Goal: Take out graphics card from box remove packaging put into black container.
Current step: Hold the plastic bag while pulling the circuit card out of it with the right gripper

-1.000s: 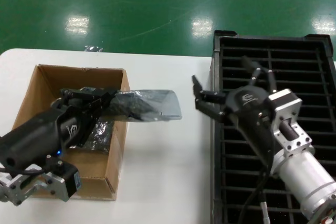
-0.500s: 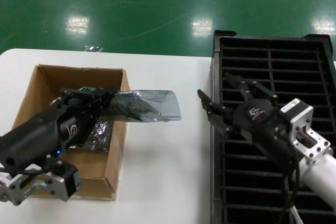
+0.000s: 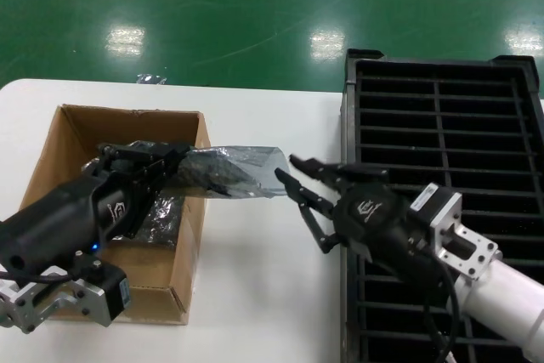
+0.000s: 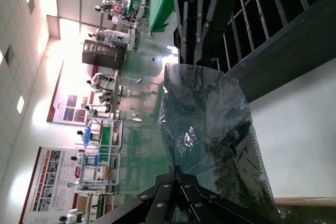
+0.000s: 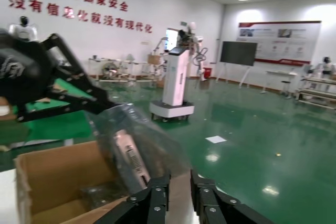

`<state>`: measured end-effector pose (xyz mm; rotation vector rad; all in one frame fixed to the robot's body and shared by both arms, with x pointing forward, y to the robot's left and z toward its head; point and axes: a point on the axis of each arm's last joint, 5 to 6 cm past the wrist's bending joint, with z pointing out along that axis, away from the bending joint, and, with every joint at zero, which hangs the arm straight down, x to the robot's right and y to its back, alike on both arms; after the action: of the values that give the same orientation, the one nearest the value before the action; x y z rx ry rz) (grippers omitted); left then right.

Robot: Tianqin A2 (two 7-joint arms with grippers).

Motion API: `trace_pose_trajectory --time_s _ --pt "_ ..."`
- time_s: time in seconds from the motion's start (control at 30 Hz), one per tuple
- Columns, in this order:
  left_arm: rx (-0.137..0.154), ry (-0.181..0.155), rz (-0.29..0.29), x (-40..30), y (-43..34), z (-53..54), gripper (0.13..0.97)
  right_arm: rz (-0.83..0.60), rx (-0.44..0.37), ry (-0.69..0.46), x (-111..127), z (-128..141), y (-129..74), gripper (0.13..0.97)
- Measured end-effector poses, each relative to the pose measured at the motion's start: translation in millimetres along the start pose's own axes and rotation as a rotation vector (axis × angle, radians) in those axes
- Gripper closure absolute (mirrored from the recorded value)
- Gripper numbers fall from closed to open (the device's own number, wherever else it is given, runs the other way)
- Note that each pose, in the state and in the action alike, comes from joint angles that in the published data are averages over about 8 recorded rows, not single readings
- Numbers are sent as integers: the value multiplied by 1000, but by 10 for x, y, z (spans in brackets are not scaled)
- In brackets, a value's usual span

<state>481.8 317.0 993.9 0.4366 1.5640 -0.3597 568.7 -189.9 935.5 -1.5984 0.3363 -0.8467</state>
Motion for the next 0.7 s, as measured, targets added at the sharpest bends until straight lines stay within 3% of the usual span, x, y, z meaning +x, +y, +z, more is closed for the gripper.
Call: trace_pose_trajectory --time_s 0.3,0.7 --pt "0 0 0 0 0 0 958 -26 -13 -78 -46 70 22 926" --pt "0 0 0 0 0 0 958 -69 -17 -166 95 222 31 962"
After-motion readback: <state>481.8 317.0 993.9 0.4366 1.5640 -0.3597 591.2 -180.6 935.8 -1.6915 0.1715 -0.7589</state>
